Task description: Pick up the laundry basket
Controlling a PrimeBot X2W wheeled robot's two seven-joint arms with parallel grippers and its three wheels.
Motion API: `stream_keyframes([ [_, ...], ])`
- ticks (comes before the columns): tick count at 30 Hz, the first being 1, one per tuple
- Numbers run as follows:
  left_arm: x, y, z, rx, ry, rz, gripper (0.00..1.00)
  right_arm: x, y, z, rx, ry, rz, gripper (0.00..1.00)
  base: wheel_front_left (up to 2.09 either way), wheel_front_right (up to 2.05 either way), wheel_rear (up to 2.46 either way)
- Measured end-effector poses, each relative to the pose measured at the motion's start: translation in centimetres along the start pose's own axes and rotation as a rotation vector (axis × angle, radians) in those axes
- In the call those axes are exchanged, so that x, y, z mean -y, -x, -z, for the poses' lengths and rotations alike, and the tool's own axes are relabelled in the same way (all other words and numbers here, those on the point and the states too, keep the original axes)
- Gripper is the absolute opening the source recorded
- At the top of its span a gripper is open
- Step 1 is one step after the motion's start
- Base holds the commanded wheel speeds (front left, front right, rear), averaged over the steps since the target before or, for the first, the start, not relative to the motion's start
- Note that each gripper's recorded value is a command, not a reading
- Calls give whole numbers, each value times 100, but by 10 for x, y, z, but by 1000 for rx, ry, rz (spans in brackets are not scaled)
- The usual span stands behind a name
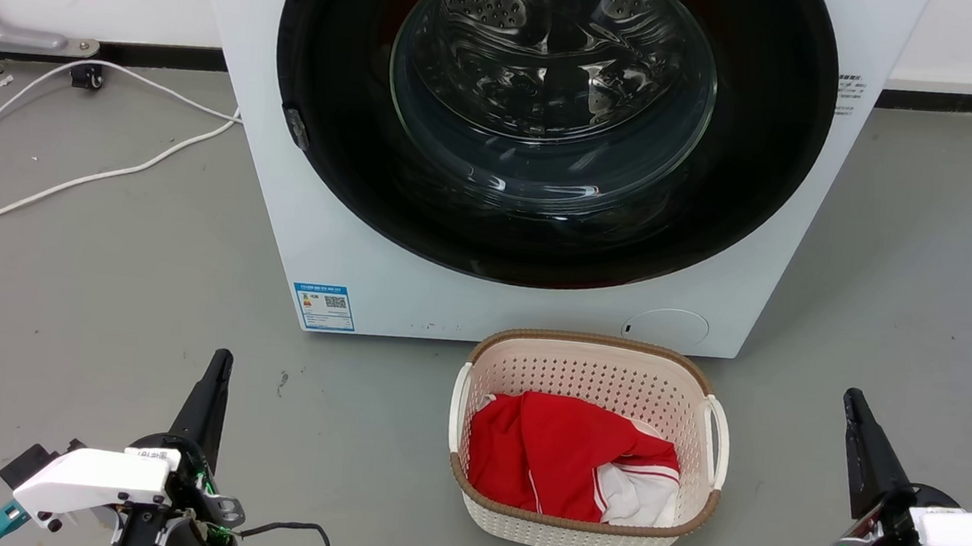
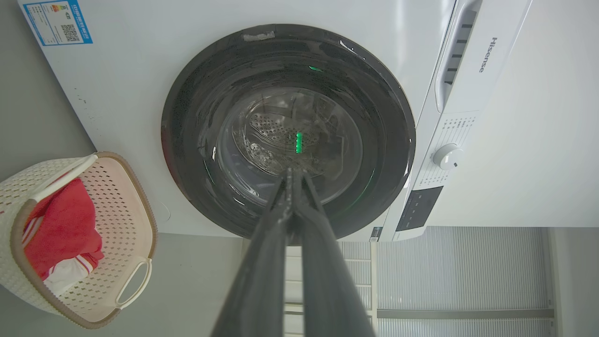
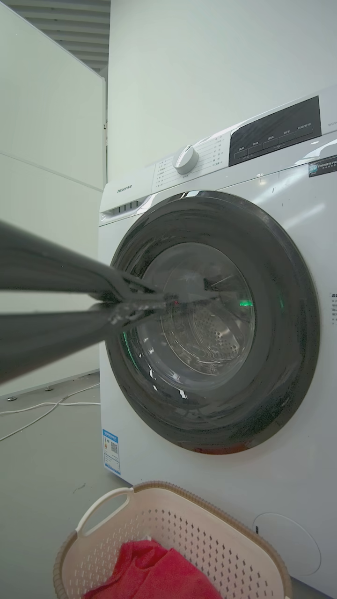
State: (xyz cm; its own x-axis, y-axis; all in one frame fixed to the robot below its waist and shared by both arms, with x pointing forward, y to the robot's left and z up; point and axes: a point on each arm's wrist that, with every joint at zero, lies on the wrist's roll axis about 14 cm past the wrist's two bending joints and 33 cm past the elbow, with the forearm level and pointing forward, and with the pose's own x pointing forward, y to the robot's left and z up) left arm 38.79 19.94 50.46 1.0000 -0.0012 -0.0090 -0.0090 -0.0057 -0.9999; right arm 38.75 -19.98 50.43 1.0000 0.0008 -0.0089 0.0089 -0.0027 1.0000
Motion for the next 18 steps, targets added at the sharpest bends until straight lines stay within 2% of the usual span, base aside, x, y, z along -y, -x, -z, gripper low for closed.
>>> stream_keyframes([
  [18, 0, 0, 0, 0, 0, 1, 0, 0, 0, 0, 0, 0, 0, 0, 0, 0, 0],
])
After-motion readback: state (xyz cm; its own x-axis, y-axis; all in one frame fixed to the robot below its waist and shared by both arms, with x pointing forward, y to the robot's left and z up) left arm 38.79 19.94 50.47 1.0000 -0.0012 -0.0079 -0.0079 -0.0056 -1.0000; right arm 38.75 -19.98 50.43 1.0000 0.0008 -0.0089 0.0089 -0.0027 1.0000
